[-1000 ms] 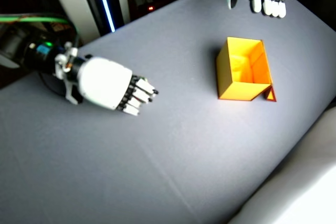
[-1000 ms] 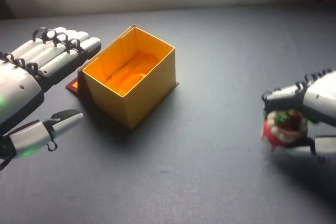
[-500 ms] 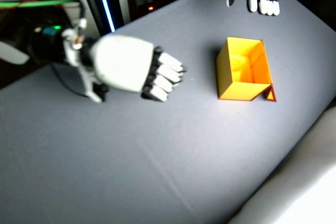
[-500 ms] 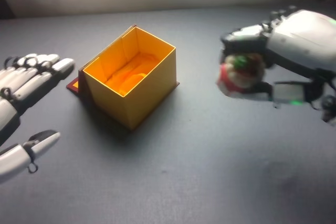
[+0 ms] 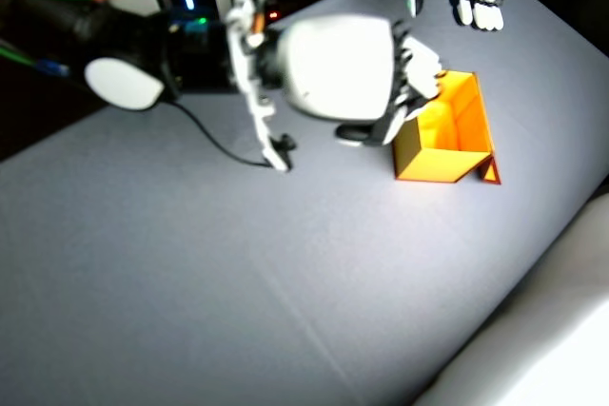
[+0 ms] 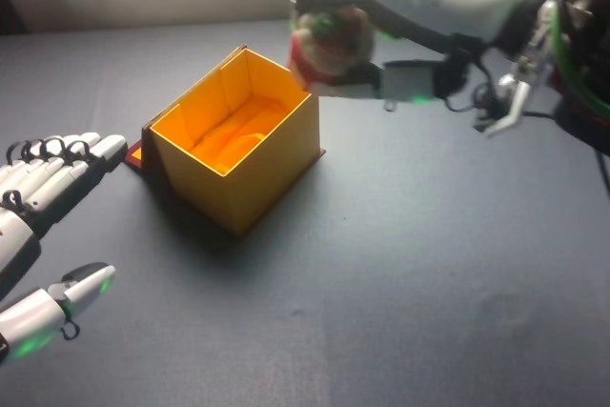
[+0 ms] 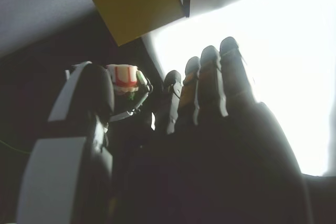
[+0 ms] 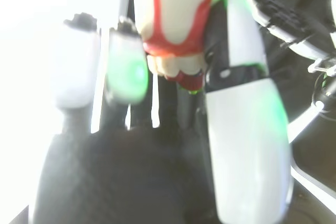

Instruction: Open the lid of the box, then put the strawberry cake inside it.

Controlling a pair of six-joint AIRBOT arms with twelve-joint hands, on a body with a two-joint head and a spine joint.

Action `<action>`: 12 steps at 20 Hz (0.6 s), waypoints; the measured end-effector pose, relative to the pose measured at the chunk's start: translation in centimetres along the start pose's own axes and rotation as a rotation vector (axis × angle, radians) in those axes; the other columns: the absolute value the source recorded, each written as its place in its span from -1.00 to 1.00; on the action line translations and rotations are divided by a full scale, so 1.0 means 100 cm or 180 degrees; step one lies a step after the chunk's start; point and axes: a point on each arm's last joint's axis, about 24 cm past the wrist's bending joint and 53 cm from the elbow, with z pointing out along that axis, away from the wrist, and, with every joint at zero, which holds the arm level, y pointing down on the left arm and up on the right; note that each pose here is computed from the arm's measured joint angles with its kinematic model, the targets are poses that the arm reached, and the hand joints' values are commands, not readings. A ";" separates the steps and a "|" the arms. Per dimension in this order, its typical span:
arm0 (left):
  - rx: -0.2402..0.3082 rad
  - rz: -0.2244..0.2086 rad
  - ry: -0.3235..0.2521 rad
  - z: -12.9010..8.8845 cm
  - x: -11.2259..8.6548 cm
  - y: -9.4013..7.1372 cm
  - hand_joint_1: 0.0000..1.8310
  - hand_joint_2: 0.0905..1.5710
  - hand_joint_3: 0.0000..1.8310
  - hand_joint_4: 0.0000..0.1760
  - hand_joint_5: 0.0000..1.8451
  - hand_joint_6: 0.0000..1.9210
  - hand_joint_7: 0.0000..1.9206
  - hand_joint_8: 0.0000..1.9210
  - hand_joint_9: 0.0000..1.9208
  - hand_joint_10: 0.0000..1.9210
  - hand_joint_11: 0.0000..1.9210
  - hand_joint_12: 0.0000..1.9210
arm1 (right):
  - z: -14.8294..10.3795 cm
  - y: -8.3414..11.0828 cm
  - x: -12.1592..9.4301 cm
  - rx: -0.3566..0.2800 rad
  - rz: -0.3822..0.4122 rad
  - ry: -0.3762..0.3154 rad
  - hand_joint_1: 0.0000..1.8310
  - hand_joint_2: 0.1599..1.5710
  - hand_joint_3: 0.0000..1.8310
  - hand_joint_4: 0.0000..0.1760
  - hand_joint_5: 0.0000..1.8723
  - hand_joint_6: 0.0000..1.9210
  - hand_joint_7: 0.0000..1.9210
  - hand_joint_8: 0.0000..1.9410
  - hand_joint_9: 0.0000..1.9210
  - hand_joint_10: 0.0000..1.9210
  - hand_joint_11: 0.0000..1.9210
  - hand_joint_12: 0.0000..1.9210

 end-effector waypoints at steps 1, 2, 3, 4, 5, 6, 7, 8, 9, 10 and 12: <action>-0.0012 -0.0009 0.0030 0.000 0.002 0.002 -0.28 0.77 -1.00 -0.36 -1.00 -1.00 -1.00 -1.00 -1.00 -1.00 -1.00 -1.00 | 0.011 0.004 0.005 -0.0029 -0.0003 0.0017 0.34 0.54 -1.00 -1.00 -0.26 0.19 -0.18 0.57 -0.18 0.64 -0.25 0.86; -0.0013 -0.0011 0.0041 0.000 0.003 0.002 -0.28 0.77 -1.00 -0.36 -1.00 -1.00 -1.00 -1.00 -1.00 -1.00 -1.00 -1.00 | 0.015 0.004 0.008 -0.0031 -0.0010 0.0039 0.34 0.54 -1.00 -1.00 -0.26 0.19 -0.18 0.57 -0.18 0.64 -0.25 0.86; -0.0024 -0.0014 0.0062 0.000 0.005 0.003 -0.27 0.76 -1.00 -0.51 -0.98 -0.99 -1.00 -1.00 -1.00 -1.00 -0.99 -1.00 | 0.025 0.006 0.017 -0.0039 -0.0009 0.0083 0.34 0.51 -1.00 -1.00 -0.21 0.13 -0.11 0.49 -0.10 0.45 -0.18 0.75; -0.0054 -0.0024 0.0078 0.000 0.008 0.006 -0.26 0.75 -1.00 -0.44 -0.97 -0.99 -1.00 -1.00 -1.00 -1.00 -0.97 -0.98 | 0.034 0.007 0.023 -0.0032 -0.0022 0.0131 0.31 0.56 -1.00 -1.00 -0.25 0.16 -0.20 0.65 -0.12 0.66 -0.12 0.91; -0.0078 -0.0035 0.0091 0.000 0.010 0.009 -0.26 0.75 -1.00 -0.44 -0.97 -0.99 -1.00 -1.00 -1.00 -1.00 -0.97 -0.98 | 0.042 0.010 0.027 -0.0023 -0.0012 0.0164 0.31 0.56 -1.00 -1.00 -0.25 0.16 -0.20 0.65 -0.12 0.66 -0.12 0.91; -0.0112 -0.0044 0.0126 0.001 0.012 0.013 -0.23 0.76 -1.00 -0.59 -0.97 -1.00 -1.00 -1.00 -1.00 -1.00 -0.99 -1.00 | 0.051 0.012 0.031 -0.0017 -0.0010 0.0191 0.28 0.56 -1.00 -1.00 -0.27 0.31 -0.19 0.55 -0.27 0.34 -0.44 0.77; -0.0121 -0.0048 0.0141 0.001 0.014 0.013 -0.23 0.76 -1.00 -0.59 -0.97 -1.00 -1.00 -1.00 -1.00 -1.00 -0.99 -1.00 | 0.055 0.013 0.033 -0.0016 -0.0008 0.0198 0.28 0.56 -1.00 -1.00 -0.27 0.31 -0.19 0.55 -0.27 0.34 -0.44 0.77; -0.0129 -0.0046 0.0158 0.001 0.014 0.015 -0.21 0.76 -1.00 -0.54 -0.97 -1.00 -1.00 -1.00 -1.00 -1.00 -1.00 -1.00 | 0.061 0.014 0.036 -0.0013 0.0003 0.0212 0.31 0.54 -1.00 -1.00 -0.29 0.28 -0.13 0.51 -0.10 0.34 -0.19 0.70; -0.0121 -0.0036 0.0174 0.001 0.015 0.015 -0.25 0.75 -1.00 -0.53 -0.95 -0.99 -1.00 -1.00 -1.00 -1.00 -0.98 -0.99 | 0.066 0.011 0.044 0.0035 0.0010 0.0271 0.27 0.58 -1.00 -1.00 -0.31 0.37 -0.20 0.56 -0.33 0.22 -0.66 0.65; -0.0118 -0.0047 0.0172 0.002 0.015 0.014 -0.30 0.75 -1.00 -0.51 -0.94 -0.99 -1.00 -1.00 -1.00 -1.00 -0.98 -0.99 | 0.068 0.009 0.051 0.0077 0.0014 0.0327 0.28 0.61 -1.00 -1.00 -0.36 0.37 -0.22 0.65 -0.23 0.47 -0.34 0.83; -0.0137 -0.0084 0.0184 0.004 0.020 0.016 -0.30 0.76 -1.00 -0.62 -0.94 -0.99 -1.00 -1.00 -1.00 -1.00 -1.00 -1.00 | 0.073 -0.001 0.066 0.0208 0.0012 0.0459 0.27 0.59 -1.00 -1.00 -0.32 0.37 -0.22 0.61 -0.20 0.50 -0.20 0.76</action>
